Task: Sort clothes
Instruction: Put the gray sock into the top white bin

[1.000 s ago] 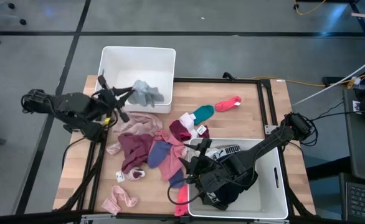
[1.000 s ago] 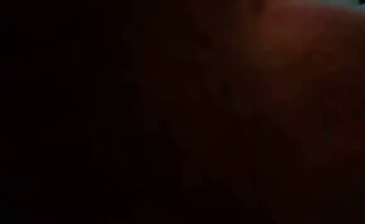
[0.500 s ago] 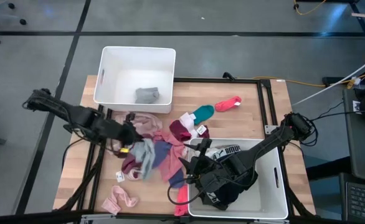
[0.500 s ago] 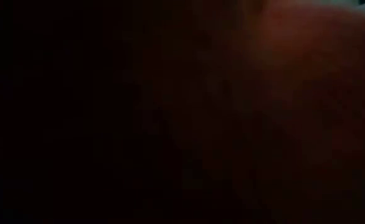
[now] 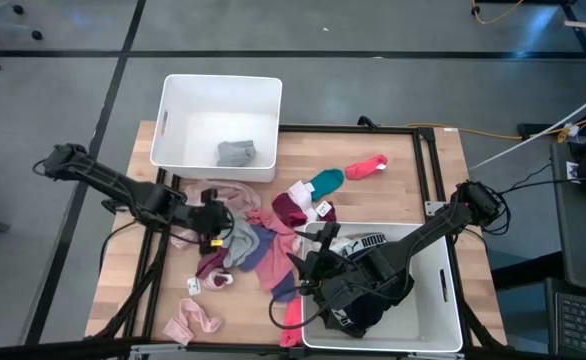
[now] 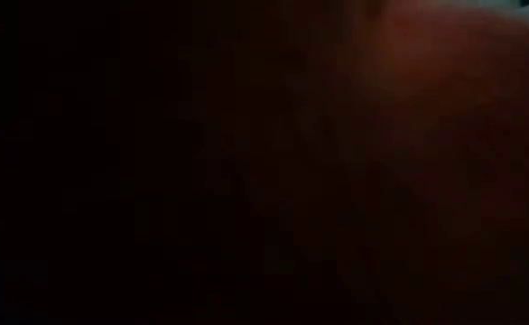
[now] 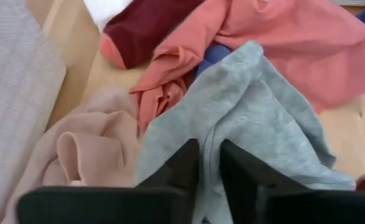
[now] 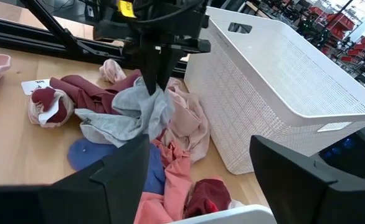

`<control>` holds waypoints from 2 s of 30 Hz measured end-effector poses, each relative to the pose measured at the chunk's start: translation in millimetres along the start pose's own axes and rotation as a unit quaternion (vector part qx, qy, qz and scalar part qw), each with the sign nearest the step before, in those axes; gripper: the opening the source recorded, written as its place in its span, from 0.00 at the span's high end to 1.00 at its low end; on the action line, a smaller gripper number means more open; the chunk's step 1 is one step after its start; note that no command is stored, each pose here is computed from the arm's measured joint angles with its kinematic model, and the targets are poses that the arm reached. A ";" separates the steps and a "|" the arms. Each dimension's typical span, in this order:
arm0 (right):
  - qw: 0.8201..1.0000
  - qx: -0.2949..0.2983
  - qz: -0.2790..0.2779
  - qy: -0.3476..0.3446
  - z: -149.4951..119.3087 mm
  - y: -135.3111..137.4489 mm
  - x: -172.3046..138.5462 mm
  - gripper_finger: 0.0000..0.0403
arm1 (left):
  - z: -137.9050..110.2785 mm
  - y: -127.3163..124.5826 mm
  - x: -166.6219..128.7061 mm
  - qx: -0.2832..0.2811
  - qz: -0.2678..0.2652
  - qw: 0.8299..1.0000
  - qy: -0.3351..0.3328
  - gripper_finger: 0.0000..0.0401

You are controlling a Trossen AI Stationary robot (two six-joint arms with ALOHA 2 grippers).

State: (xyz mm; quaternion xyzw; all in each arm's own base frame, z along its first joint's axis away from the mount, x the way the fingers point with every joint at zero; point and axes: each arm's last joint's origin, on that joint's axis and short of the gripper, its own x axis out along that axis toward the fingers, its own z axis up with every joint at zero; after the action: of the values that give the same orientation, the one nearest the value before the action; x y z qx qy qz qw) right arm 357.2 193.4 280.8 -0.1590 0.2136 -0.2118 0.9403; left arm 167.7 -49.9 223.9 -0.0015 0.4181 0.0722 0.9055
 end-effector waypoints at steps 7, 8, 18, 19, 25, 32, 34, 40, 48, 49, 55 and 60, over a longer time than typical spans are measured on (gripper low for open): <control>1.000 0.001 0.000 0.000 0.1 0.0 0.0 0.31 | 20.1 10.2 -32.9 -0.006 0.011 1.000 0.019 0.61; 1.000 0.001 0.000 0.000 0.1 0.0 0.0 0.31 | 20.7 11.5 -35.4 -0.010 0.013 1.000 0.023 0.59; 1.000 0.001 0.000 0.000 0.1 0.0 0.0 0.31 | -5.5 17.1 -8.7 -0.039 0.044 0.996 0.068 0.57; 1.000 0.001 0.000 0.000 0.1 0.0 0.0 0.31 | -7.3 16.3 -5.8 -0.039 0.035 0.996 0.069 0.57; 1.000 0.001 0.000 0.000 0.1 0.0 0.0 0.31 | -6.1 13.1 -1.7 -0.017 0.002 0.998 0.052 0.59; 1.000 0.002 0.000 0.000 0.0 0.1 -0.1 0.31 | -6.5 16.1 -1.1 -0.002 0.016 0.998 0.056 0.87; 1.000 0.002 0.000 0.000 0.0 0.1 -0.1 0.31 | -6.3 16.9 -0.6 -0.004 0.019 0.998 0.056 0.96; 1.000 0.002 0.000 0.000 0.0 0.1 -0.1 0.31 | 0.9 24.1 -10.2 -0.001 0.110 0.993 0.043 0.98; 1.000 0.003 0.000 0.000 0.0 0.1 -0.1 0.31 | 51.9 32.0 -61.6 0.021 0.200 0.978 -0.057 0.99; 1.000 0.003 0.000 0.000 0.0 0.1 -0.1 0.31 | 58.8 33.0 -68.9 0.024 0.212 0.974 -0.074 0.99; 1.000 0.001 0.000 0.000 0.0 0.1 -0.1 0.31 | 96.2 37.7 -107.1 0.055 0.271 0.945 -0.173 1.00; 1.000 -0.001 0.000 0.000 0.0 0.1 -0.1 0.31 | 113.1 43.3 -127.8 0.086 0.372 0.902 -0.200 1.00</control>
State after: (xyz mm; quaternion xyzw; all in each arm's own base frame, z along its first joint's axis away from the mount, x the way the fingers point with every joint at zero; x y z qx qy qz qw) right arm 357.2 193.6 280.7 -0.1596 0.2135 -0.2113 0.9404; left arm 165.9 -16.4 396.8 0.2466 0.2028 0.3668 0.8738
